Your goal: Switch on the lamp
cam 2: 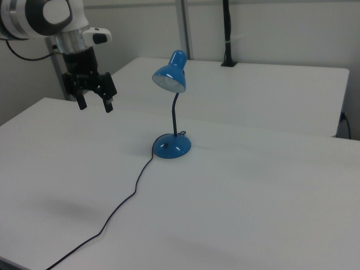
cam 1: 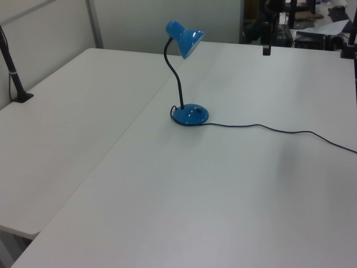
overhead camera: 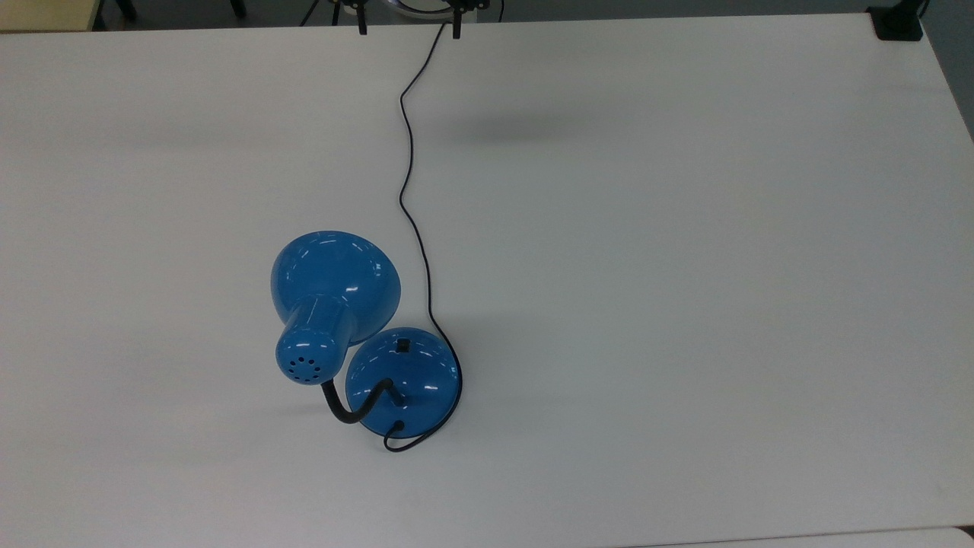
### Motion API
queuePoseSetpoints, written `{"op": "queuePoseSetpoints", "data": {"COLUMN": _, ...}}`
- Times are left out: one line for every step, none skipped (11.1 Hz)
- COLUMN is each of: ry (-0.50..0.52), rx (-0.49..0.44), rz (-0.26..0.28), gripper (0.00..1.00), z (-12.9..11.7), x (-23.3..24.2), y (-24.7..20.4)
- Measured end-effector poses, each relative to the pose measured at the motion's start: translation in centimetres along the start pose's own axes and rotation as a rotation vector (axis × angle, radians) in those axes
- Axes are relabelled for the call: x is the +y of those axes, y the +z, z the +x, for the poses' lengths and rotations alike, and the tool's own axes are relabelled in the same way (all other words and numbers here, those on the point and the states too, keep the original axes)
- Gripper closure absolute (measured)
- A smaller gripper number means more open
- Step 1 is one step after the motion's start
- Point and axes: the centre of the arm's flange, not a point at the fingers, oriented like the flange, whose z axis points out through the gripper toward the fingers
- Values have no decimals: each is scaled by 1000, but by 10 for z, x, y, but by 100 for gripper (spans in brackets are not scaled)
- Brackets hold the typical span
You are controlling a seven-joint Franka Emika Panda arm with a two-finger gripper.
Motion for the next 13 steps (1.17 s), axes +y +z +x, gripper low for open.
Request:
{"op": "queuePoseSetpoints", "data": {"ry": 0, "rx": 2, "rz": 0, "gripper": 0, "z": 0, "x": 0, "y": -1}}
{"op": "queuePoseSetpoints", "data": {"ry": 0, "rx": 2, "rz": 0, "gripper": 0, "z": 0, "x": 0, "y": -1}}
{"op": "queuePoseSetpoints", "data": {"ry": 0, "rx": 2, "rz": 0, "gripper": 0, "z": 0, "x": 0, "y": -1}}
{"op": "queuePoseSetpoints", "data": {"ry": 0, "rx": 2, "rz": 0, "gripper": 0, "z": 0, "x": 0, "y": -1}}
{"op": "queuePoseSetpoints", "data": {"ry": 0, "rx": 1, "rz": 0, "gripper": 0, "z": 0, "x": 0, "y": -1}}
{"op": "queuePoseSetpoints", "data": {"ry": 0, "rx": 1, "rz": 0, "gripper": 0, "z": 0, "x": 0, "y": -1}}
{"op": "queuePoseSetpoints", "data": {"ry": 0, "rx": 1, "rz": 0, "gripper": 0, "z": 0, "x": 0, "y": -1}}
{"op": "queuePoseSetpoints", "data": {"ry": 0, "rx": 1, "rz": 0, "gripper": 0, "z": 0, "x": 0, "y": 0}}
{"op": "queuePoseSetpoints", "data": {"ry": 0, "rx": 1, "rz": 0, "gripper": 0, "z": 1, "x": 0, "y": 0}}
{"op": "queuePoseSetpoints", "data": {"ry": 0, "rx": 0, "rz": 0, "gripper": 0, "z": 1, "x": 0, "y": 0}}
{"op": "queuePoseSetpoints", "data": {"ry": 0, "rx": -1, "rz": 0, "gripper": 0, "z": 1, "x": 0, "y": 1}}
{"op": "queuePoseSetpoints", "data": {"ry": -3, "rx": -1, "rz": 0, "gripper": 6, "z": 1, "x": 0, "y": 1}}
{"op": "queuePoseSetpoints", "data": {"ry": -18, "rx": -1, "rz": 0, "gripper": 19, "z": 1, "x": 0, "y": 1}}
